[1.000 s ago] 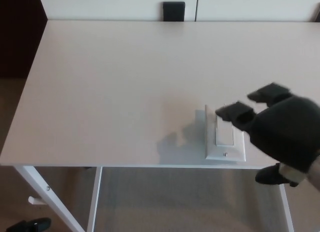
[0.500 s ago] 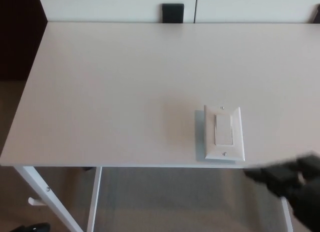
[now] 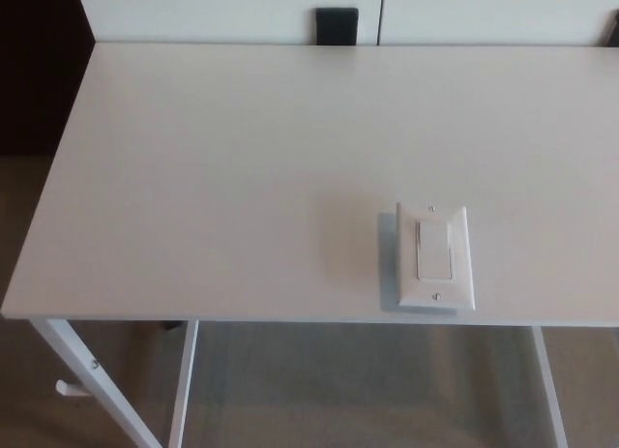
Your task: The robot walk towards a table in front and then clicks the light switch button using the right hand's index finger
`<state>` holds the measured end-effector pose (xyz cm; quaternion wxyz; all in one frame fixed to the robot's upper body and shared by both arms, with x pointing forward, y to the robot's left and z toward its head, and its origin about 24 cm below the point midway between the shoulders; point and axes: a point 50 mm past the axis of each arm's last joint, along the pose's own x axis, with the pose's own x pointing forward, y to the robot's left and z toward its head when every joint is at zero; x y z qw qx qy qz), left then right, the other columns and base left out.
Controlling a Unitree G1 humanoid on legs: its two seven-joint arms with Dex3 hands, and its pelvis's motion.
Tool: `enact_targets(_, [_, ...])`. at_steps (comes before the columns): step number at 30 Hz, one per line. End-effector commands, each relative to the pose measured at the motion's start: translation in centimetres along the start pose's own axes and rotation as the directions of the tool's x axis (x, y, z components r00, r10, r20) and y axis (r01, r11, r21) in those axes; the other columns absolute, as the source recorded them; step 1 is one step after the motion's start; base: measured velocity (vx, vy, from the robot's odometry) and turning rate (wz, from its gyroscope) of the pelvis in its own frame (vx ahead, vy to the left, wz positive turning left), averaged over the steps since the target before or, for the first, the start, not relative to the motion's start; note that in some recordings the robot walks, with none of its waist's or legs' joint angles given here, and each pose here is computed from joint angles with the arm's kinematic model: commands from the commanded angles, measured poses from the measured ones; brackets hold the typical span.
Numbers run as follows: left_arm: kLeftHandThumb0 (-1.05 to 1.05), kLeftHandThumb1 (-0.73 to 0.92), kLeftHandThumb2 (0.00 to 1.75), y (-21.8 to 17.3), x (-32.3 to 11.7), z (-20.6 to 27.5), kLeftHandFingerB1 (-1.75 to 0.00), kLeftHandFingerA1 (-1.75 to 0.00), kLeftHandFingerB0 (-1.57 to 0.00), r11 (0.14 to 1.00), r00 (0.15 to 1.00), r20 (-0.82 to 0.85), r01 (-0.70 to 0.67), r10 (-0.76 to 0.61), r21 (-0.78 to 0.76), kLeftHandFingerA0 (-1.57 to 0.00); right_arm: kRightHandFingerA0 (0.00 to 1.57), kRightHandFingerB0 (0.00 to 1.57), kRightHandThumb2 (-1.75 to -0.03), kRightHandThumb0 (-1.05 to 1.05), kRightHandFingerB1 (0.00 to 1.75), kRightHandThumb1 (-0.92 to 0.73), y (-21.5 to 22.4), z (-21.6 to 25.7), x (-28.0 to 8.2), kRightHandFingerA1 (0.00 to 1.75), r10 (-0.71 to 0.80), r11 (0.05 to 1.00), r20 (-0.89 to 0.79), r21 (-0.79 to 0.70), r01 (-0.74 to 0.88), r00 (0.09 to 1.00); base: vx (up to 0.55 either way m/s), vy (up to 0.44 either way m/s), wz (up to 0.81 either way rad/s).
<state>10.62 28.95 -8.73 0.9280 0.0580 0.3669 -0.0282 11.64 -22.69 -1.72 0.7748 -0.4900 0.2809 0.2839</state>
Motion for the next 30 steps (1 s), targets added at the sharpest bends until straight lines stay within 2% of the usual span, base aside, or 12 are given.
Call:
enact_targets(1, [-0.38,0.58,0.57,0.0,-0.7,-1.1,-0.38,-0.4,-0.43,0.998,1.0,-0.028,0.013,-0.012,0.06,-0.43,0.13,0.12,-0.72,-0.53,0.44,-0.54,2.7,-3.3,2.0,0.49,-0.095,0.937,-0.022,0.335,0.097,0.995,0.0,0.0,0.0])
enact_targets(5, [-0.37,0.57,0.57,0.0,-0.7,-1.4,-0.39,-0.41,-0.44,0.999,0.999,-0.034,0.01,-0.008,0.05,-0.44,0.12,0.12,-0.7,-0.52,0.43,-0.53,3.3,-3.4,2.0,0.48,-0.084,0.933,-0.011,0.349,0.083,0.996,0.0,0.0,0.0])
enact_targets(6, [-0.37,0.57,0.57,0.1,-0.8,-1.5,-0.39,-0.41,-0.45,0.999,0.999,-0.036,0.005,-0.003,0.049,-0.44,0.07,0.02,-1.01,-0.35,0.5,-0.5,3.5,-3.2,2.1,0.54,-0.063,0.937,-0.005,0.345,0.061,0.998,0.0,0.0,0.0])
enact_targets(7, [-0.37,0.57,0.57,0.2,-0.8,-1.4,-0.39,-0.41,-0.45,0.999,0.999,-0.033,0.003,-0.001,0.049,-0.44,0.08,0.03,-1.01,-0.35,0.5,-0.5,3.6,-3.2,2.2,0.54,-0.057,0.94,0.005,0.337,0.052,0.998,0.0,0.0,0.0])
enact_targets(8, [-0.41,0.4,0.78,0.2,-0.7,-1.4,-0.5,-0.52,-0.36,0.999,0.999,-0.032,0.002,-0.001,0.051,-0.36,0.07,0.03,-1.0,-0.34,0.5,-0.51,3.7,-3.2,2.2,0.53,-0.055,0.942,0.011,0.333,0.048,0.998,0.0,0.0,0.0])
enact_targets(9, [-0.41,0.41,0.79,0.3,-0.7,-1.3,-0.5,-0.53,-0.34,0.998,1.0,-0.031,0.004,-0.002,0.066,-0.36,0.06,0.03,-1.01,-0.34,0.5,-0.51,3.8,-3.1,2.2,0.53,-0.051,0.944,0.016,0.326,0.043,0.999,0.0,0.0,0.0])
enact_targets(10, [-0.41,0.41,0.79,0.3,-0.7,-1.2,-0.5,-0.53,-0.34,0.997,1.0,-0.029,0.009,-0.006,0.083,-0.36,0.06,0.03,-1.01,-0.34,0.5,-0.51,3.9,-3.1,2.2,0.53,-0.048,0.947,0.018,0.318,0.04,0.999,0.0,0.0,0.0])
enact_targets(11, [-0.37,0.58,0.57,0.4,-0.7,-1.2,-0.38,-0.41,-0.44,0.996,1.0,-0.03,0.009,-0.006,0.089,-0.44,0.07,0.02,-1.01,-0.34,0.5,-0.51,3.9,-3.1,2.1,0.53,-0.048,0.947,0.018,0.32,0.04,0.999,0.0,0.0,0.0])
enact_targets(30, [-0.37,0.57,0.57,0.8,-0.7,-0.9,-0.37,-0.41,-0.43,0.992,1.0,-0.014,0.008,-0.006,0.127,-0.44,0.07,0.02,-1.03,-0.34,0.49,-0.54,3.4,-3.6,2.5,0.53,-0.032,0.951,0.018,0.307,0.024,0.999,0.0,0.0,0.0])
